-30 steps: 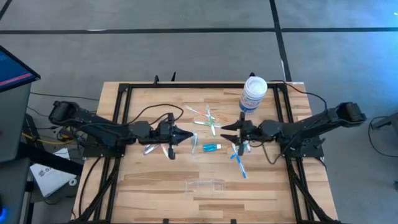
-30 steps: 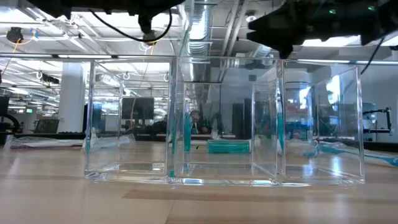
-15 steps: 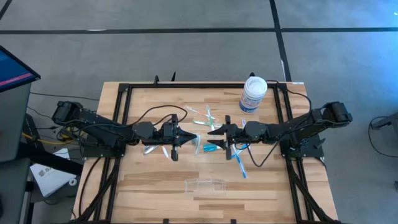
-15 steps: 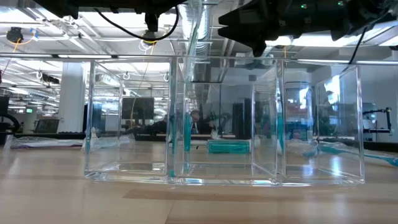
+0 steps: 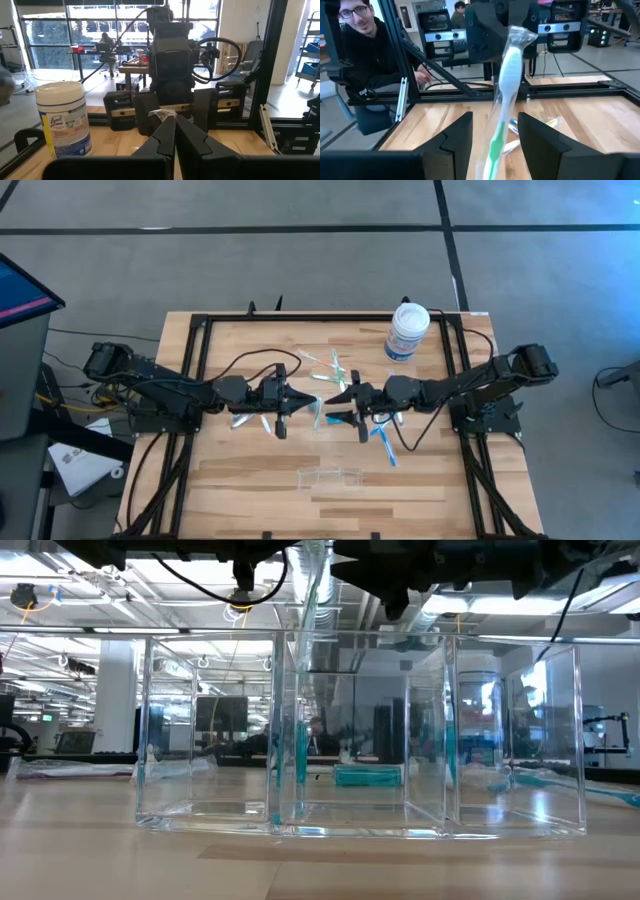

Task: Pick & Place toothbrushing station
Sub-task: Put the green toothbrush into the transparent organizer

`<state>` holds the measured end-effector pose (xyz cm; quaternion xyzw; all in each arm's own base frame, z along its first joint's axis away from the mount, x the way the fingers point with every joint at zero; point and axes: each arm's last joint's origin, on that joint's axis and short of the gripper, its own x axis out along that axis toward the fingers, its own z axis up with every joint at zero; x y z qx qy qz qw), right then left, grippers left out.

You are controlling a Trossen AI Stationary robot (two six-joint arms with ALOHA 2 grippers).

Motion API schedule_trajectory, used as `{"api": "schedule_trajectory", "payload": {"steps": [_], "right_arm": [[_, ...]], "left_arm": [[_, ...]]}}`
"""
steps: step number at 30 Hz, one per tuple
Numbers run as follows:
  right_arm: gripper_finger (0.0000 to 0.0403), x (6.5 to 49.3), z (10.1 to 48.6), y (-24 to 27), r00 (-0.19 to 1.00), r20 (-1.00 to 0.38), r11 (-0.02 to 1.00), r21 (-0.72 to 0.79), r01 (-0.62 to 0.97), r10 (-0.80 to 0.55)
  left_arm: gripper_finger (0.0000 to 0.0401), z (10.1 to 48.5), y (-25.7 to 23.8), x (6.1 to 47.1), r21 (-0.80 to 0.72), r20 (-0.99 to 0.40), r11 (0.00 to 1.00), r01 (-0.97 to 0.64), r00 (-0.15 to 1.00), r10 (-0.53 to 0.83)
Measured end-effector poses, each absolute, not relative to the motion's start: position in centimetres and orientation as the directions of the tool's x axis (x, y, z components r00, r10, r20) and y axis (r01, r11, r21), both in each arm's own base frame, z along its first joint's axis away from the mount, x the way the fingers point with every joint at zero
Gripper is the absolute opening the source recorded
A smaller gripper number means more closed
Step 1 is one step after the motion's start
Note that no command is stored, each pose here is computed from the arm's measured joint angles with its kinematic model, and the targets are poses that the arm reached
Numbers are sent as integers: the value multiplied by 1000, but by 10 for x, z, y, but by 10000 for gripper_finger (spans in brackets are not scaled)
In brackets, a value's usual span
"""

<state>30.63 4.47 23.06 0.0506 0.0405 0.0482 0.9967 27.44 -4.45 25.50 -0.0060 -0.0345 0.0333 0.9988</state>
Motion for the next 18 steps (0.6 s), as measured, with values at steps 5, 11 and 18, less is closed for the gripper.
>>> {"api": "schedule_trajectory", "payload": {"steps": [5,11,18], "right_arm": [[147,310,229,45,994,-43,988,122,-93,99],[147,321,220,42,994,-68,990,121,-76,84],[147,340,219,44,994,-64,990,121,-77,85]], "left_arm": [[0,255,-44,274,-14,69,998,-66,995,67],[0,255,-44,274,-14,70,998,-66,995,67],[0,255,-44,274,-14,68,998,-66,995,66]]}}
